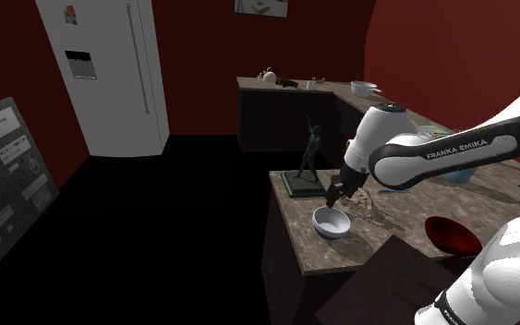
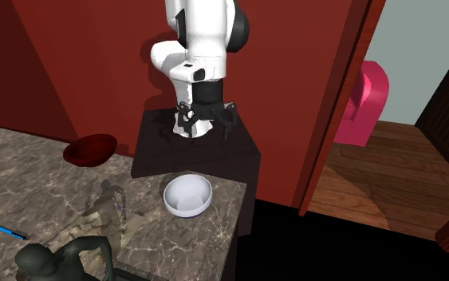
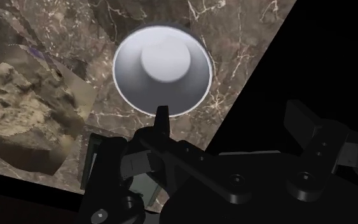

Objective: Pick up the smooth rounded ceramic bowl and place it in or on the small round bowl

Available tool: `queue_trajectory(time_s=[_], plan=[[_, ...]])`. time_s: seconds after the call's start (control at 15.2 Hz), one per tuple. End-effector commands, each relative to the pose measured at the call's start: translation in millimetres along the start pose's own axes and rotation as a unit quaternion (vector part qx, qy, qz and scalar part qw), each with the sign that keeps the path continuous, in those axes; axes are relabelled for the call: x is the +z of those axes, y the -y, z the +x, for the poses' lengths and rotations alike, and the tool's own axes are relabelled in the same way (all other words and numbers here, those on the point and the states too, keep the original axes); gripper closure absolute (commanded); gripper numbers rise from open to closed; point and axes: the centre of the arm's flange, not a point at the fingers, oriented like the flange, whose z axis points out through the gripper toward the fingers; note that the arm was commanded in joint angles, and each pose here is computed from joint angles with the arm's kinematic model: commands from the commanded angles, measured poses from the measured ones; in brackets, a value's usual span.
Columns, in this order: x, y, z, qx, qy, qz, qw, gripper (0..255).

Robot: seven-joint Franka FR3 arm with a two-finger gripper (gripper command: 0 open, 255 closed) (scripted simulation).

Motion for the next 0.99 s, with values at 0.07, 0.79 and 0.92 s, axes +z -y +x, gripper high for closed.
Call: queue_trajectory(time_s=[0.07, 0.79, 0.92], plan=[[38, 2, 3, 0.001, -0.001, -0.002, 1.0, 0], [143, 7, 9, 0.005, -0.001, -0.007, 1.0, 0], [153, 7, 9, 0.005, -0.001, -0.007, 1.0, 0]])
